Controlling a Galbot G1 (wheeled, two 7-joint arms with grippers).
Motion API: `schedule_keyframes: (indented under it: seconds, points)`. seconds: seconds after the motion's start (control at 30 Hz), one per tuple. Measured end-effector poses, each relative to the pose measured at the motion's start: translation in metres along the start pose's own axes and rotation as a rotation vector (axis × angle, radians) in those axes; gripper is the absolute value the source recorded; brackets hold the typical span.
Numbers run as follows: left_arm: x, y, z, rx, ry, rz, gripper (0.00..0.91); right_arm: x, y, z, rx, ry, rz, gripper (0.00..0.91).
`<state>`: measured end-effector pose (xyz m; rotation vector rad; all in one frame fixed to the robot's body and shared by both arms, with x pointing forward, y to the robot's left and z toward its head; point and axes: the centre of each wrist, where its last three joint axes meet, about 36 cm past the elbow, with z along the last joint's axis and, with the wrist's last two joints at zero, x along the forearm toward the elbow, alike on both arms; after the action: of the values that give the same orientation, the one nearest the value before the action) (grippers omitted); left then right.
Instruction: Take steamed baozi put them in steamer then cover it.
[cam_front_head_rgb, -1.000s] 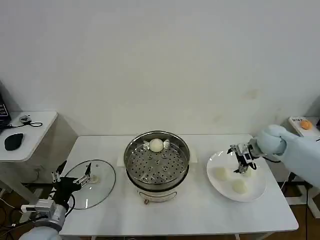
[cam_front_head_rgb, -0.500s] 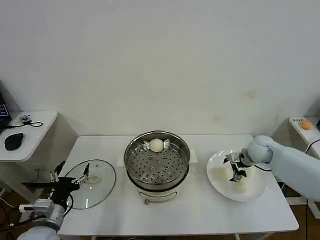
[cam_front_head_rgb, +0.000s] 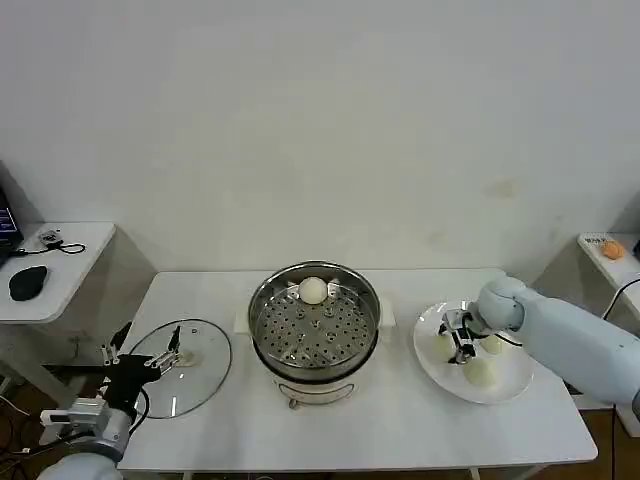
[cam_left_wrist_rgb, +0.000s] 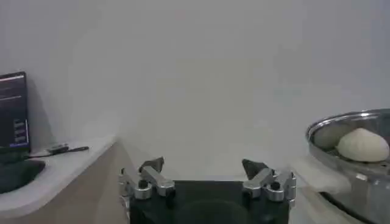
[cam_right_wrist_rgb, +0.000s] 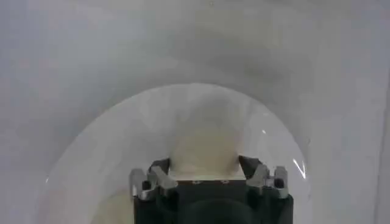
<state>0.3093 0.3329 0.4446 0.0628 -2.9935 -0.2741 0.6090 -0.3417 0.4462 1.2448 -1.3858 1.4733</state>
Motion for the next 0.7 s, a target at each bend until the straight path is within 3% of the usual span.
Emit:
schedule_keyframes:
  seconds: [0.33, 0.7]
  points:
    - [-0.001, 0.001, -0.003, -0.002, -0.009, -0.005, 0.907, 0.015, -0.010, -0.001, -0.016, -0.003, 0.009, 0.655]
    - [-0.003, 0.005, -0.004, -0.012, -0.013, -0.011, 0.907, 0.087, -0.055, -0.023, -0.025, -0.054, 0.108, 0.655]
